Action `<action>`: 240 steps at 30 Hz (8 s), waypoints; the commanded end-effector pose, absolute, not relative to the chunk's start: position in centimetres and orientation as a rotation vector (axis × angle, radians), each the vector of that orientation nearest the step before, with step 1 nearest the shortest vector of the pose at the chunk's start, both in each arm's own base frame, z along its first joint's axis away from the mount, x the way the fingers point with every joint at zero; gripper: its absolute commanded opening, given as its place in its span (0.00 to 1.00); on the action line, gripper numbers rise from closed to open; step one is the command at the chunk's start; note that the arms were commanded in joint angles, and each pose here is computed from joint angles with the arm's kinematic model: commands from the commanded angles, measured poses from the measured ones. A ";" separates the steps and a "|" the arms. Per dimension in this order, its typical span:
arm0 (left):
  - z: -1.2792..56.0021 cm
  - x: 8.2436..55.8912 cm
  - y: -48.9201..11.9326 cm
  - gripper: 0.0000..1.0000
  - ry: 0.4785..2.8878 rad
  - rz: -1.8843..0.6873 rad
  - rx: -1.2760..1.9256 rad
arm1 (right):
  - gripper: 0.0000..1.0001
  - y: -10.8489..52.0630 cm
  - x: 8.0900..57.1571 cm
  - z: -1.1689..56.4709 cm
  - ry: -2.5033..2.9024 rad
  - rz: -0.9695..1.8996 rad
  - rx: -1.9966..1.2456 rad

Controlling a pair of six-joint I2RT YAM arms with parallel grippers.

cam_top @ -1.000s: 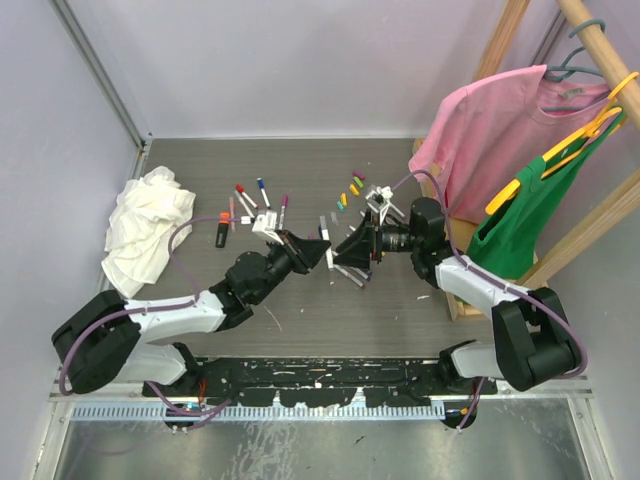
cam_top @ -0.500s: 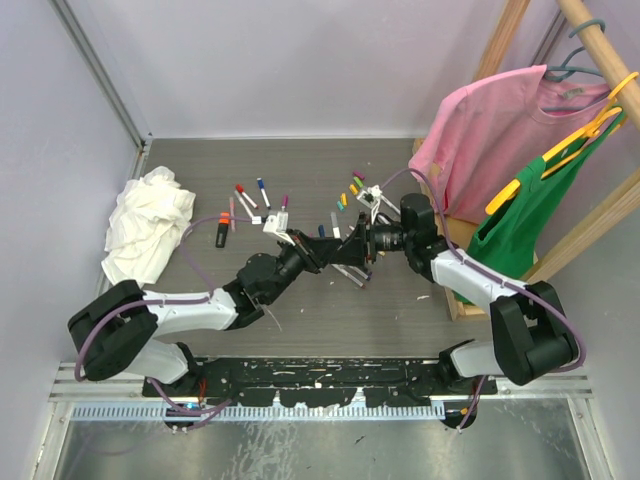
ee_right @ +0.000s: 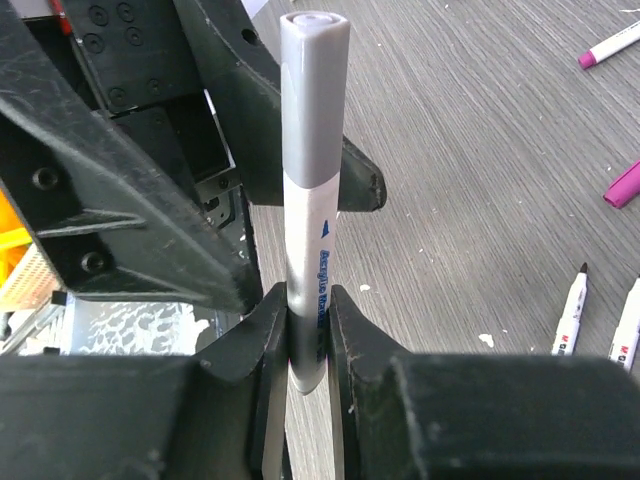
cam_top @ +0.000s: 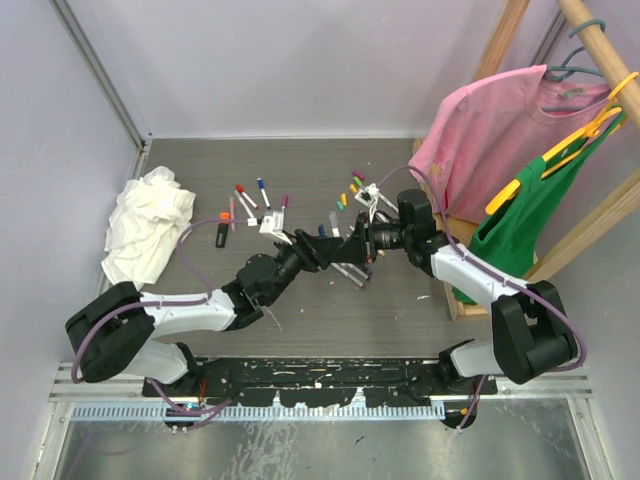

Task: Open the pen caps
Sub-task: Pick up the pen from the center of the board, then open the pen cap from the pen, then place the pen at the center of the board, then place the pen cap at the center of the board, then pick up the pen from the center of the board.

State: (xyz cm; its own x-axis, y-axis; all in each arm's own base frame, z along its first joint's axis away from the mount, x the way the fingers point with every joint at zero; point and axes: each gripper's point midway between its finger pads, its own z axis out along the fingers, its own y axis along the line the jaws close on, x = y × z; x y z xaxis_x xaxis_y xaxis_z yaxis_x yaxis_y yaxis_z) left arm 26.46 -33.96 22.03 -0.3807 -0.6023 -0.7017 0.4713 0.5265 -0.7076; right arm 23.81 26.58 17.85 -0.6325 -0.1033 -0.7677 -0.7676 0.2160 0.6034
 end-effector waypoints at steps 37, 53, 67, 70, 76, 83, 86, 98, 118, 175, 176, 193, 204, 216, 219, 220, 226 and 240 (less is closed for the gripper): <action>24.6 29.1 -33.7 0.00 1.638 -1.483 0.051 | 0.26 26.7 23.3 17.5 1.930 1.488 -1.033; 24.3 28.3 -34.1 0.00 1.589 -1.513 0.093 | 0.43 27.0 24.3 18.8 1.934 1.525 -0.850; 29.9 35.0 -26.0 0.00 1.427 -1.222 -0.080 | 0.01 27.8 22.6 18.1 1.928 1.595 -0.932; 31.1 37.3 -23.5 0.00 1.412 -1.124 -0.150 | 0.01 27.9 22.5 17.4 1.954 1.579 -0.954; 34.4 39.7 -19.8 0.00 1.340 -1.143 -0.231 | 0.01 28.1 22.4 16.9 1.970 1.556 -0.977; 31.7 39.0 -18.7 0.00 1.421 -1.175 -0.293 | 0.01 27.9 23.1 14.9 2.026 1.329 -1.073; 28.5 38.2 -18.7 0.00 1.526 -1.175 -0.337 | 0.01 27.8 23.5 13.7 2.063 1.208 -1.130; 20.2 33.9 -18.5 0.00 1.811 -1.174 -0.448 | 0.02 27.5 24.4 10.8 2.128 0.942 -1.231; 11.8 32.3 -21.7 0.00 2.082 -1.187 -0.540 | 0.06 27.5 24.7 6.0 2.272 0.679 -1.346; 0.9 33.5 -25.2 0.20 2.424 -0.814 -0.659 | 0.34 26.6 27.0 9.6 2.248 0.603 -1.235; 0.8 33.5 -25.2 0.20 2.424 -0.814 -0.661 | 0.34 26.5 27.1 9.9 2.244 0.610 -1.226; 3.8 33.5 -24.6 0.29 2.367 -0.815 -0.615 | 0.34 25.1 28.1 12.7 2.185 0.662 -1.144; 9.6 34.4 -20.6 0.41 2.280 -0.572 -0.366 | 0.34 24.7 28.2 14.0 2.135 0.664 -1.156; 11.9 35.6 -7.6 0.99 2.191 0.107 -0.302 | 0.34 24.2 28.0 14.1 2.120 0.690 -1.186; 10.6 36.1 -6.2 0.98 2.290 0.049 -0.259 | 0.34 24.1 27.9 14.3 2.116 0.698 -1.187; 10.4 36.5 -5.4 0.98 2.319 0.032 -0.268 | 0.34 24.0 27.9 14.3 2.115 0.702 -1.187; 8.7 38.5 -3.8 0.96 2.447 -0.042 -0.271 | 0.34 24.0 27.8 13.8 2.124 0.713 -1.197; 4.0 40.6 -2.3 0.68 2.654 -0.025 -0.299 | 0.33 24.2 27.5 13.4 2.132 0.738 -1.211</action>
State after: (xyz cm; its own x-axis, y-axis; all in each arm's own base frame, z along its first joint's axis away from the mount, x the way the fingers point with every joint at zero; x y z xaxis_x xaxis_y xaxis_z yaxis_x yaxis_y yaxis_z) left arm 40.14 -3.04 3.65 -0.8591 -0.2339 -0.4553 -0.2117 0.9722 -0.1000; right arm 27.58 23.82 12.39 -0.4568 -0.5769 -0.6771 -0.8656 0.4639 0.1887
